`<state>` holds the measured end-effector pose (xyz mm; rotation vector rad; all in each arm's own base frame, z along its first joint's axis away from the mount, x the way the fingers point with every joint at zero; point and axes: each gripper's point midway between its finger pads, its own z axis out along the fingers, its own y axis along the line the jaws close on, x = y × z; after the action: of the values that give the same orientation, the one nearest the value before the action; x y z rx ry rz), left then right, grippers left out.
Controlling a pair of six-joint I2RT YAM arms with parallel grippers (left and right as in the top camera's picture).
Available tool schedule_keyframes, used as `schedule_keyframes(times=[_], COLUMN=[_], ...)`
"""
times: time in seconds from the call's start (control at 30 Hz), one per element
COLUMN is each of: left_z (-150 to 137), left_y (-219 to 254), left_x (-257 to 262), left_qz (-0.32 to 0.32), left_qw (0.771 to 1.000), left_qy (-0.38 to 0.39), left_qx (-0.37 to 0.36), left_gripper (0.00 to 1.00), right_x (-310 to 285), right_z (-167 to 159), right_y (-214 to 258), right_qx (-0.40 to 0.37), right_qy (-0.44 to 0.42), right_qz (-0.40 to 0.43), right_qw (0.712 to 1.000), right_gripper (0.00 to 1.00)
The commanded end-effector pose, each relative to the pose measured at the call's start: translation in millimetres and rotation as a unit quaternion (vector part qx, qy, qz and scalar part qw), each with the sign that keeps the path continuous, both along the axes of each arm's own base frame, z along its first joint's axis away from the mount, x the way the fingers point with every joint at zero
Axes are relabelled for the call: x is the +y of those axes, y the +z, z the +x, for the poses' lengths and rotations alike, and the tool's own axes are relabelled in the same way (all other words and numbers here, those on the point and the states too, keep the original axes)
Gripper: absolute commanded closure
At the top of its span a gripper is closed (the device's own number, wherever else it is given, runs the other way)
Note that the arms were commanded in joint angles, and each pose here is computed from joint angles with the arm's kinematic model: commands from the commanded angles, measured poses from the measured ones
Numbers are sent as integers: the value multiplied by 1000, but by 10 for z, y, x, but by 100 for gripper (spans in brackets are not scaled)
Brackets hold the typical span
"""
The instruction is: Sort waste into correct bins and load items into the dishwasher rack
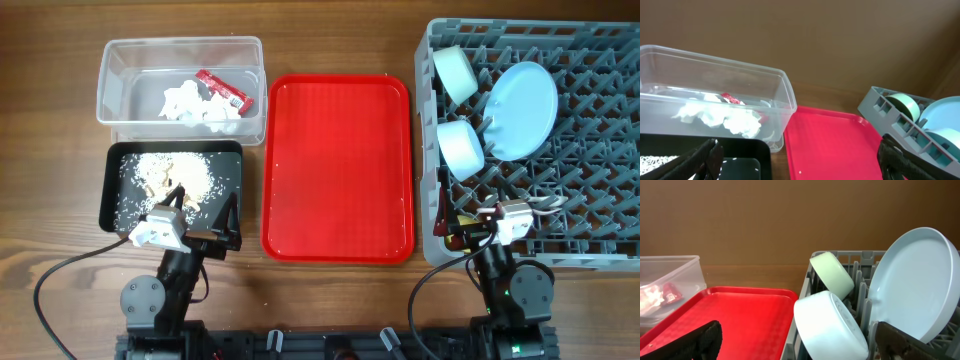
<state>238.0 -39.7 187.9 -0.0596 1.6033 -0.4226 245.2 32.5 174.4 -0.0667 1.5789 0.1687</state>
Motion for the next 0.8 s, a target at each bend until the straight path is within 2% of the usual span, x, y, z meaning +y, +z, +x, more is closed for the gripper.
schedule_keyframes(times=[0.0, 0.23, 0.77], left_z=[28, 39, 40], left_y=[-92, -268, -258], left_x=[5, 17, 17], left_qz=[10, 10, 10], left_qw=[1000, 1000, 1000], left_qy=[0, 4, 3], left_qx=[-10, 17, 15], left_gripper=[0, 0, 0], right_x=[36, 36, 36], right_z=[-11, -11, -11], right_y=[16, 16, 16], right_qx=[-7, -7, -7], right_qy=[10, 10, 10], right_qz=[-5, -6, -6], right_qw=[1000, 1000, 1000], right_gripper=[0, 0, 0])
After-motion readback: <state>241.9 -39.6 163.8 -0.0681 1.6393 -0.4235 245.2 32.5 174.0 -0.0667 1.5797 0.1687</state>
